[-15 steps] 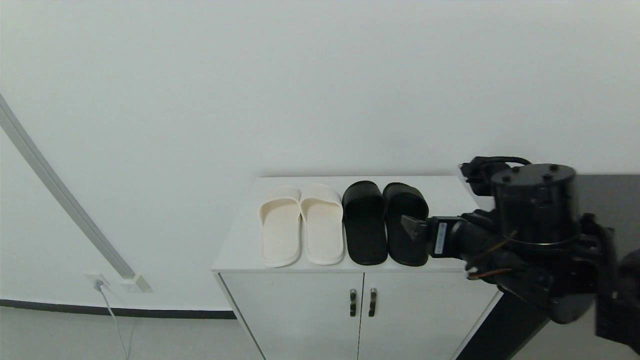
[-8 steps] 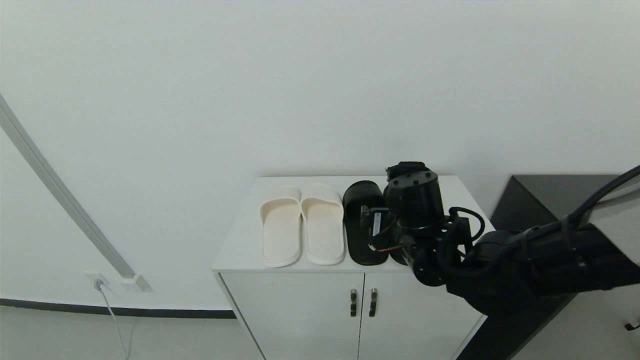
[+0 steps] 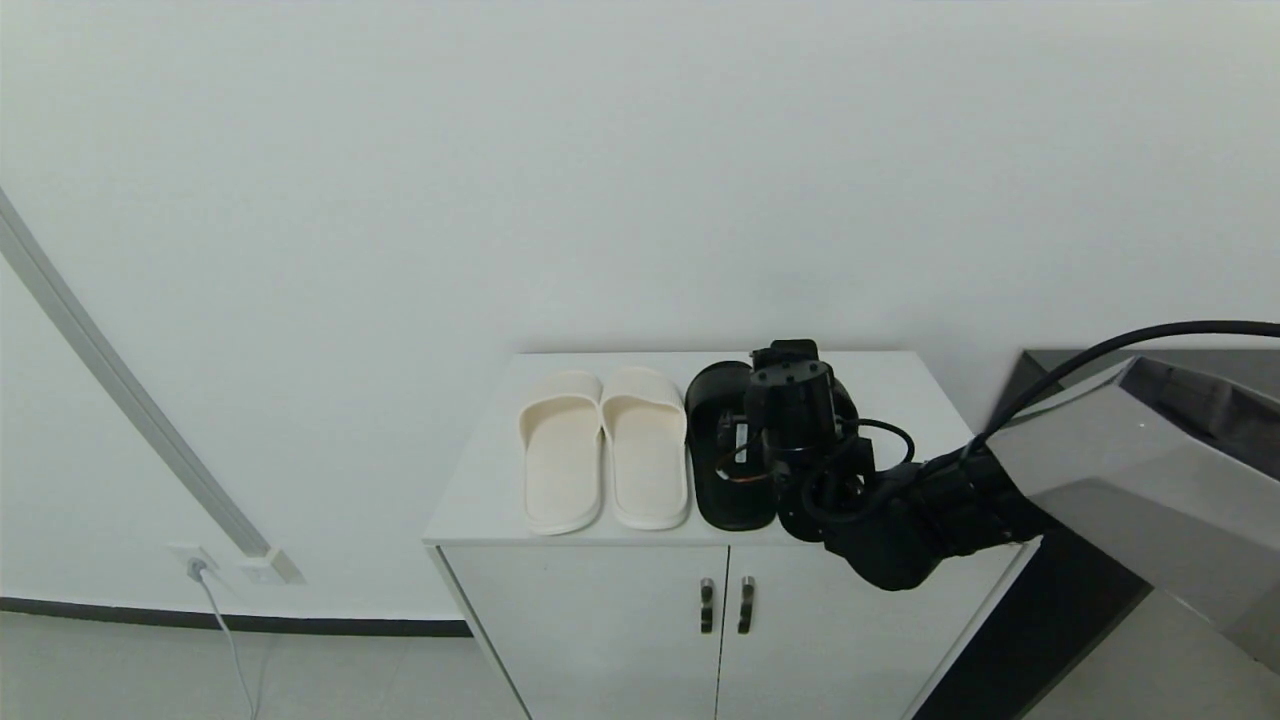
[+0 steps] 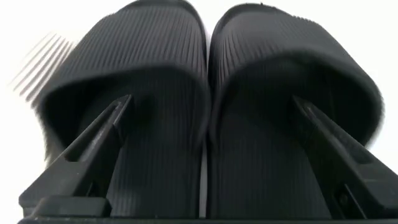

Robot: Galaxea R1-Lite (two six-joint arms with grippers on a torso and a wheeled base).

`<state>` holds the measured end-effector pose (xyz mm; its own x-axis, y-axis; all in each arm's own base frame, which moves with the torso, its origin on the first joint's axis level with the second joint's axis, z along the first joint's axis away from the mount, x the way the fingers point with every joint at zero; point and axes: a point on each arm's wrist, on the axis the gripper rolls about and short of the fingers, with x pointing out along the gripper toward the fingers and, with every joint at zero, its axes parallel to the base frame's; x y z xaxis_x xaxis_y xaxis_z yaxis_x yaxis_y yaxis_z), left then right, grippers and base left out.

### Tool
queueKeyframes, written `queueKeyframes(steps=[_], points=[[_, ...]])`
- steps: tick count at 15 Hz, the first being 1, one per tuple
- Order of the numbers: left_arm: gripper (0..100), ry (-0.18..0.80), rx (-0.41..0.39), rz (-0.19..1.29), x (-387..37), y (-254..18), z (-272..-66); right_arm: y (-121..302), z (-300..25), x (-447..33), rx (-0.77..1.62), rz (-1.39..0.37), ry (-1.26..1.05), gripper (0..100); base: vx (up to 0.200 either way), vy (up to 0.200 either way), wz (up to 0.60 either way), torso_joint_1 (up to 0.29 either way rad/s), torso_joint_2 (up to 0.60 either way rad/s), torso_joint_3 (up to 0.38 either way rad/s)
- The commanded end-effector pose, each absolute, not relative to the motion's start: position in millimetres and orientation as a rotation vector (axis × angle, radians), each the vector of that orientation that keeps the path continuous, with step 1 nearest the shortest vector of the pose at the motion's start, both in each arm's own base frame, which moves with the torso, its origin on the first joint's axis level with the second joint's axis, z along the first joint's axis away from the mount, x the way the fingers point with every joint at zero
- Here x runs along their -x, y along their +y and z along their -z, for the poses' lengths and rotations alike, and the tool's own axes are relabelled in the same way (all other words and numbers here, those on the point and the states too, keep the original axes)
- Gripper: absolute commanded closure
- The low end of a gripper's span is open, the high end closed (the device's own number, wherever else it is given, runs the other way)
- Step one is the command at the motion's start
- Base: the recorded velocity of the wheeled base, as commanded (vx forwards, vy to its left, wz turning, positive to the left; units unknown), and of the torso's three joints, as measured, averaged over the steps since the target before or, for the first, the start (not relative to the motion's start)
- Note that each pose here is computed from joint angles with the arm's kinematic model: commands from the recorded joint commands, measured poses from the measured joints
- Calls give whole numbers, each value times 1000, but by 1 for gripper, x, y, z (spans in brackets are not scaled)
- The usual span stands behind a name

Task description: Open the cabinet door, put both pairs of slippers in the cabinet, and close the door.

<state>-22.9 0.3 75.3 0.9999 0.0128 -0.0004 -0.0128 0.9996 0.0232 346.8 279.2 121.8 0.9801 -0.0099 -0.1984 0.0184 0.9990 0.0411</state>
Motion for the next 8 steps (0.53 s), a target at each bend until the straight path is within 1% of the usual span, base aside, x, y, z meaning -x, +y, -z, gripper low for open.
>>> queueKeyframes(steps=[1,4,8], points=[[100,2,-23,-14,23,0,-75,282,-114,-360,-37,25,197,0,0,0,0,0,0,0],[100,2,-21,-14,23,0,-75,281,-115,-375,-49,39,175,0,0,0,0,0,0,0],[100,2,-20,-14,23,0,-75,278,-117,-381,-61,21,169,0,0,0,0,0,0,0]])
